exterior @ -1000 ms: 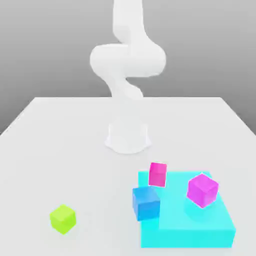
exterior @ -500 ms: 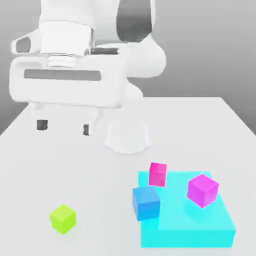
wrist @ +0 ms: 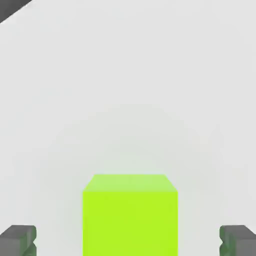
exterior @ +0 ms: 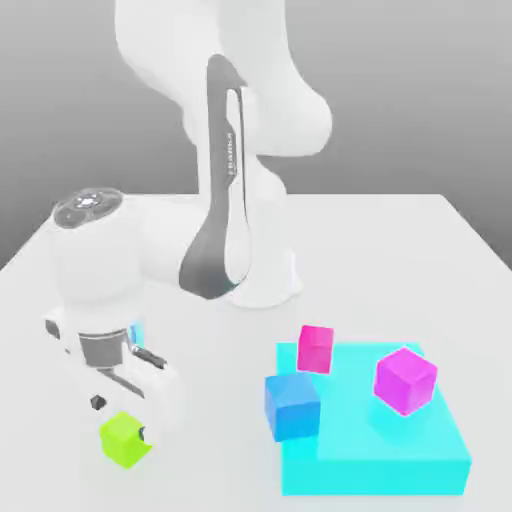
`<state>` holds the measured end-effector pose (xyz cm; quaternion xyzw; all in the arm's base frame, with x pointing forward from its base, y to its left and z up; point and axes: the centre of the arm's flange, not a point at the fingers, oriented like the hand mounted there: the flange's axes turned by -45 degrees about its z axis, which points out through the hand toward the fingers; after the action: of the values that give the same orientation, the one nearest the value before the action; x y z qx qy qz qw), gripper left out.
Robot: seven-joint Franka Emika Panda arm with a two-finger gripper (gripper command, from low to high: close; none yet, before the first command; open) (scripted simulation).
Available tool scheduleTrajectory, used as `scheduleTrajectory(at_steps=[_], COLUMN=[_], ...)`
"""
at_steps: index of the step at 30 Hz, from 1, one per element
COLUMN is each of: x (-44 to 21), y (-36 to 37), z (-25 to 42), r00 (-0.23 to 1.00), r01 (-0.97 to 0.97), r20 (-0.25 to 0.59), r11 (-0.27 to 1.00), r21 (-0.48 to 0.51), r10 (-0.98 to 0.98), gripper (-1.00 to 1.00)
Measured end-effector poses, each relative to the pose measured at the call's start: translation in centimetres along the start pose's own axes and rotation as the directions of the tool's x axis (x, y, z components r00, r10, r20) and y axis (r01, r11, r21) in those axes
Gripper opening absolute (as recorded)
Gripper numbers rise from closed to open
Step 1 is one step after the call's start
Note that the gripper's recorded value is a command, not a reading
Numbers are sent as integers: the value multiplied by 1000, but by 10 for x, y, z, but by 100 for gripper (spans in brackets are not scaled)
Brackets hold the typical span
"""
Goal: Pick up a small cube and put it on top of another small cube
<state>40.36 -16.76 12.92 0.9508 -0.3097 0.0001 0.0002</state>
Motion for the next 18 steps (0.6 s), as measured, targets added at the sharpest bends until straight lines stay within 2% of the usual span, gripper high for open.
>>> scheduleTrajectory(at_steps=[7,12,15,18], x=[0,0,-12,-47], y=[0,0,-40,-110], z=[1,-48,-83,-119], r00=[1000,1000,1000,996], r01=[-1,0,19,92], r20=[0,0,4,8], r11=[1000,1000,1000,995], r21=[0,0,14,22], r10=[1,0,-19,-92], gripper=[-100,-100,-100,-100])
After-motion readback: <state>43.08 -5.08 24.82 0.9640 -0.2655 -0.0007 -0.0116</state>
